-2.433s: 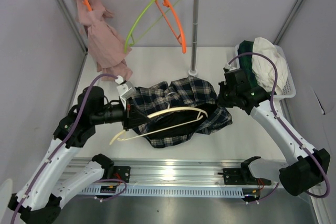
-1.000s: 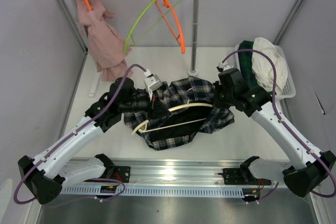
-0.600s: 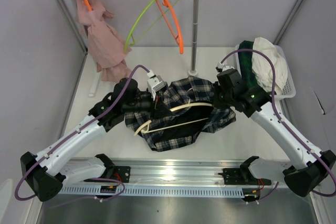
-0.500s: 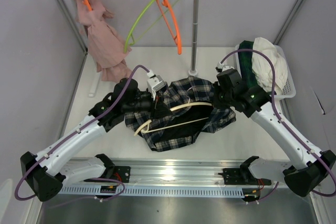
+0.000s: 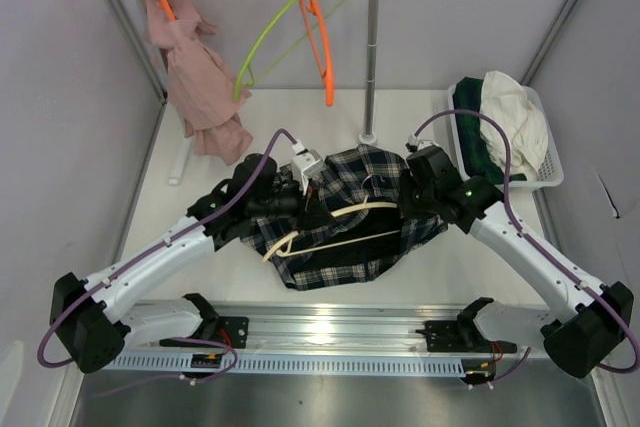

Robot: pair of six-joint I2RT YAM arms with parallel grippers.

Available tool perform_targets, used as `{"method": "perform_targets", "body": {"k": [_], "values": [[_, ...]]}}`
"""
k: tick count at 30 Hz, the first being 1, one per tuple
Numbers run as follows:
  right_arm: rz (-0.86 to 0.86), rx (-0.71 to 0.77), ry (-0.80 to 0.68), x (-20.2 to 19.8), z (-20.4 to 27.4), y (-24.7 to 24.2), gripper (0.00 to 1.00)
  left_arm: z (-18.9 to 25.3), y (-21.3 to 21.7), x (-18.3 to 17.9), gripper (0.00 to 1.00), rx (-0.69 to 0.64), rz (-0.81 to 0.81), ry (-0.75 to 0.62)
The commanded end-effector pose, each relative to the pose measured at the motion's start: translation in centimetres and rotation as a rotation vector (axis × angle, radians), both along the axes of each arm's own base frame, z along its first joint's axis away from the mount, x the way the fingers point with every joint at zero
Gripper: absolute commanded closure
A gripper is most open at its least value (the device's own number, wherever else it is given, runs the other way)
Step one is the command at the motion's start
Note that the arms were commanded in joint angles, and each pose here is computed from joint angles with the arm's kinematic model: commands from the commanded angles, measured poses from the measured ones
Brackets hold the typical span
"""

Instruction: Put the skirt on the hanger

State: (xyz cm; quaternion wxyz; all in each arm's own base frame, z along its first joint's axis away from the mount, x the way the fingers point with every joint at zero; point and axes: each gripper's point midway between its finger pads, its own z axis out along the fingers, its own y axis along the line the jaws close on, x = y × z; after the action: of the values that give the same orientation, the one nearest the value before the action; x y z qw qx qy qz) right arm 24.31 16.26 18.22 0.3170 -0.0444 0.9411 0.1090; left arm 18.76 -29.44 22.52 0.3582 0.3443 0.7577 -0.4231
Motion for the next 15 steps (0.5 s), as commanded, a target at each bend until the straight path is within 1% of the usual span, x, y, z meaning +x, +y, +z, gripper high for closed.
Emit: {"method": "perform_targets", "body": {"k": [1,4,8,12,15], "values": [[0.014,0.09,-0.091,0.7,2.3,1.3,0.63,1.9,-0.8,0.7,1.0,-0.063,0.007,-0.068],[0.008,0.096,-0.114,0.7,2.6,1.0,0.54,1.3,-0.9,0.8,1.0,-0.056,0.007,-0.06],[0.039,0.147,-0.184,0.2,4.2,1.1,0.53,1.0,-1.0,0.8,1.0,-0.055,0.003,-0.057],[0.148,0.263,-0.263,-1.0,6.5,2.8,0.53,0.8,-1.1,0.9,1.0,-0.053,0.003,-0.054],[0.195,0.347,-0.315,-1.8,8.4,3.9,0.53,0.6,-1.1,0.8,1.0,-0.05,0.001,-0.049]]}}
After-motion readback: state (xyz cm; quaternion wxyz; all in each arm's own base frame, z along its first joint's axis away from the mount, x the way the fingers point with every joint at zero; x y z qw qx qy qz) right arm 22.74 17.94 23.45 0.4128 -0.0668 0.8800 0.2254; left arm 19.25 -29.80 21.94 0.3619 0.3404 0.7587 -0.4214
